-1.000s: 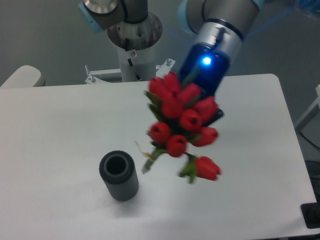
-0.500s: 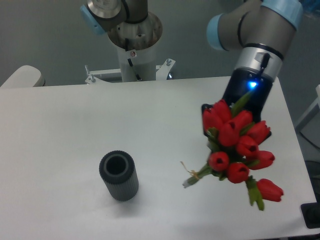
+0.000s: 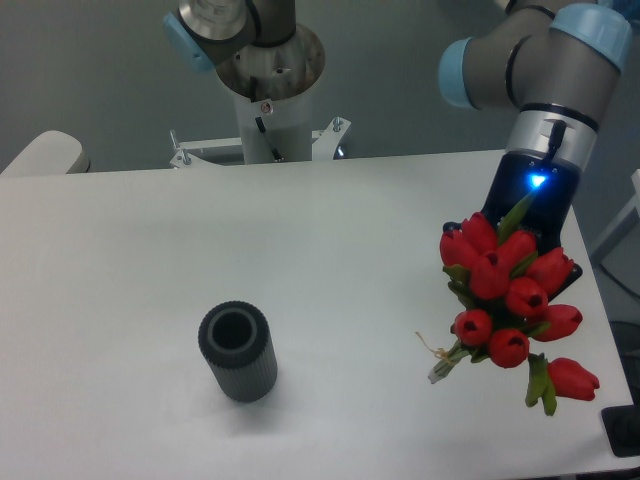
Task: Pick up the flowers from the vase
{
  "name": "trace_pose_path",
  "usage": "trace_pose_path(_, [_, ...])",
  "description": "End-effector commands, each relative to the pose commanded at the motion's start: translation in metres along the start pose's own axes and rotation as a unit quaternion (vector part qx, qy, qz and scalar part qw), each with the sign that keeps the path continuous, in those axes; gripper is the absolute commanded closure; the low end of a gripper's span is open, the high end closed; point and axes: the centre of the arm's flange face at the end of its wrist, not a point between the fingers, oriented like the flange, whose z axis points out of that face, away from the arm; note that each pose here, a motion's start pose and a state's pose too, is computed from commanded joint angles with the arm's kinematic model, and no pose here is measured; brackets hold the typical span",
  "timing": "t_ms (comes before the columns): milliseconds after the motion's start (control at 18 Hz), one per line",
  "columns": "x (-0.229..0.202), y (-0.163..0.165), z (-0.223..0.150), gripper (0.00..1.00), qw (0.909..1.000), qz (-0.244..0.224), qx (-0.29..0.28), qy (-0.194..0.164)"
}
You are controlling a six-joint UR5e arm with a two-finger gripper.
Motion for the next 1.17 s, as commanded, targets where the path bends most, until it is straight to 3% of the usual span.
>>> trace_pose_path(1167, [0.008, 0.016, -0.003, 0.66, 0.9994, 0.030, -0.014, -0.001])
